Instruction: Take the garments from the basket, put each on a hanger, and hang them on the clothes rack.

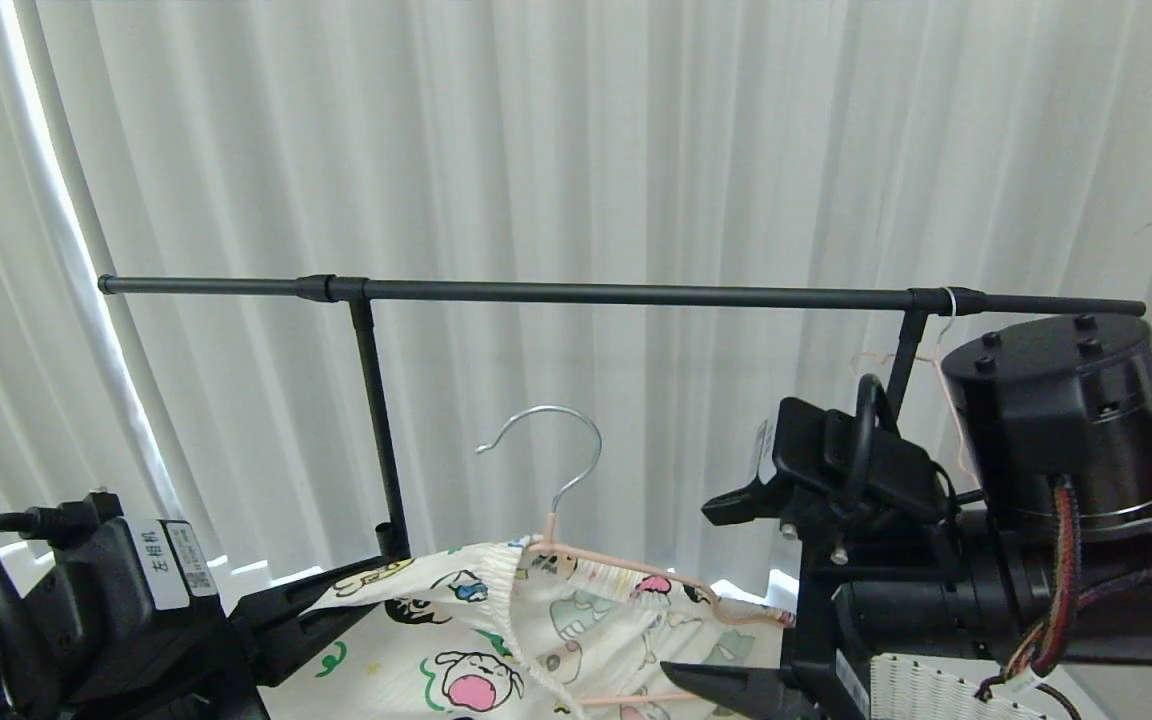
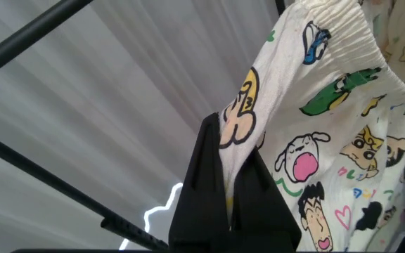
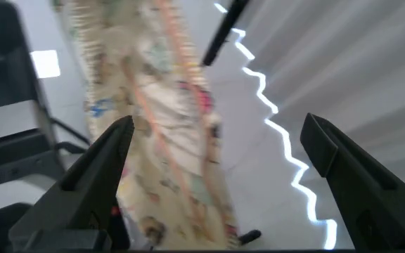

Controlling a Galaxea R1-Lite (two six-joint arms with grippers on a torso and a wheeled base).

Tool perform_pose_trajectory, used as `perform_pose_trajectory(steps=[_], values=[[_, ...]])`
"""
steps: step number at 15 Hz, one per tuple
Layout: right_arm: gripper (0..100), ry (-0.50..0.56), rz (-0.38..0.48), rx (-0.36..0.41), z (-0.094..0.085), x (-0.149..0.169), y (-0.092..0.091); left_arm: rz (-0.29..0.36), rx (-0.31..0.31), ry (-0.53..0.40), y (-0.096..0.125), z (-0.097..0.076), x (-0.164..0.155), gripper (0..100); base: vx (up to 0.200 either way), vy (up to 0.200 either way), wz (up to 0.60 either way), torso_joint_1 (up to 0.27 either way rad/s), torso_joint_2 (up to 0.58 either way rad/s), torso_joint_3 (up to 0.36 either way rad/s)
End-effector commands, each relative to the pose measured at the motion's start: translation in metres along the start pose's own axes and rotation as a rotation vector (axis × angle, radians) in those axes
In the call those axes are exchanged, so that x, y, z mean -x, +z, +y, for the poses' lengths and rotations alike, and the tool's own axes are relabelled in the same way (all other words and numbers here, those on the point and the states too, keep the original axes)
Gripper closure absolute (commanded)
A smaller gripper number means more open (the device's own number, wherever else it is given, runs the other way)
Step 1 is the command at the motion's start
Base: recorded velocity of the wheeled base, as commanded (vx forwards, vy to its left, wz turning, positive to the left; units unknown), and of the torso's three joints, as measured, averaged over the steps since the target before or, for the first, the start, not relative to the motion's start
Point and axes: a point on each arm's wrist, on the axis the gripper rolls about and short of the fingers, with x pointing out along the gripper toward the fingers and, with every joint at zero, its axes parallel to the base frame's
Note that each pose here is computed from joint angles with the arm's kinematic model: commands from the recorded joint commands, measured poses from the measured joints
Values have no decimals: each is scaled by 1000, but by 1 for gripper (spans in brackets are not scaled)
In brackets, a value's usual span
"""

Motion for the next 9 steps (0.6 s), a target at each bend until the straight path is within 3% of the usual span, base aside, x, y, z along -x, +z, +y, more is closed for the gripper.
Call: perform_pose_trajectory(steps=[1,9], values=[[0,44,23,8,7,-12,-2,-4,-1,2,1,0,0,100,0,0,0,0,0,0],[0,1,50,-28,-12,-36,-12,-69,-23,-18,10,-4,7,100,0,0,0,0,0,0]])
